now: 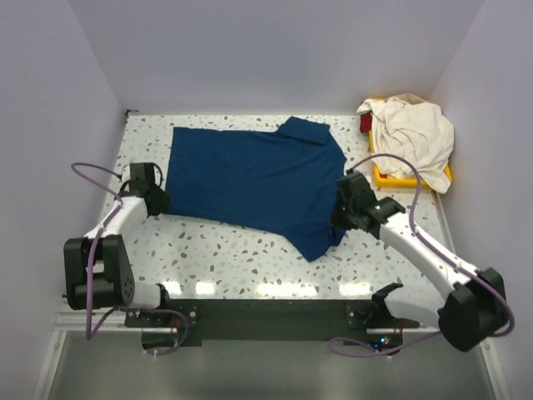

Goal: Fold and stack the t-shirts
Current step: Fold the tshirt

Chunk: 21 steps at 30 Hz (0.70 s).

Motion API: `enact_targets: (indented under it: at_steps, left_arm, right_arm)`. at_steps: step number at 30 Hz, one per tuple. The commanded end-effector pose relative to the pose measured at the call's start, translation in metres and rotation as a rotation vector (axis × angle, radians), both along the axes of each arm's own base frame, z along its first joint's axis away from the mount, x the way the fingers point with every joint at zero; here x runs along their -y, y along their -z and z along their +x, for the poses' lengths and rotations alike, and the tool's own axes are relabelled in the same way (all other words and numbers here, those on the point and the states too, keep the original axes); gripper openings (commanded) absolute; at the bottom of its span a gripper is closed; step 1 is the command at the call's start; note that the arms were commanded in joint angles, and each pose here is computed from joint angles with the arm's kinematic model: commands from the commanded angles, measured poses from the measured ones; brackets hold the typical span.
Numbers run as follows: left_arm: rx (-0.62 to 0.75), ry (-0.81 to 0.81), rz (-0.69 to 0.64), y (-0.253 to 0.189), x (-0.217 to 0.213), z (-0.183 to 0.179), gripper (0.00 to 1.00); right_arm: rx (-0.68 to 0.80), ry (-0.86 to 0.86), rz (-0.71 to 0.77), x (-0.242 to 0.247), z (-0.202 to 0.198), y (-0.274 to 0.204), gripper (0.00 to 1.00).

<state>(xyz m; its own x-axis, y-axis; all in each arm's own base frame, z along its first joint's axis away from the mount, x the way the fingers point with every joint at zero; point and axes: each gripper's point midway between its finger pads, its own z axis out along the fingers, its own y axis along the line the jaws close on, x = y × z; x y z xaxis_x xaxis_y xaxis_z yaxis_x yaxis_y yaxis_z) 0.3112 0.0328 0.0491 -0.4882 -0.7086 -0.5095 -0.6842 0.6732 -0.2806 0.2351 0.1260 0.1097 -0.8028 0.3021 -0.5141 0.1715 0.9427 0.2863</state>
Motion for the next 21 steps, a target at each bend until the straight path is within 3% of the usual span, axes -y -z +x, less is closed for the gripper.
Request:
enact_targets:
  at_steps: [1,9,21]
  left_arm:
    - [0.087,-0.016,0.019,-0.029,-0.006,0.046,0.09]
    - [0.073,-0.017,0.002,-0.024,-0.007,0.088,0.09]
    - [0.093,-0.014,-0.017,-0.030,-0.007,0.120,0.09]
  right_arm:
    - [0.140,-0.031,-0.014,-0.023,0.063,-0.030,0.00]
    - [0.157,-0.015,-0.023,-0.043,0.142,-0.045,0.00]
    - [0.177,0.035,0.022,-0.025,0.198,-0.065,0.00]
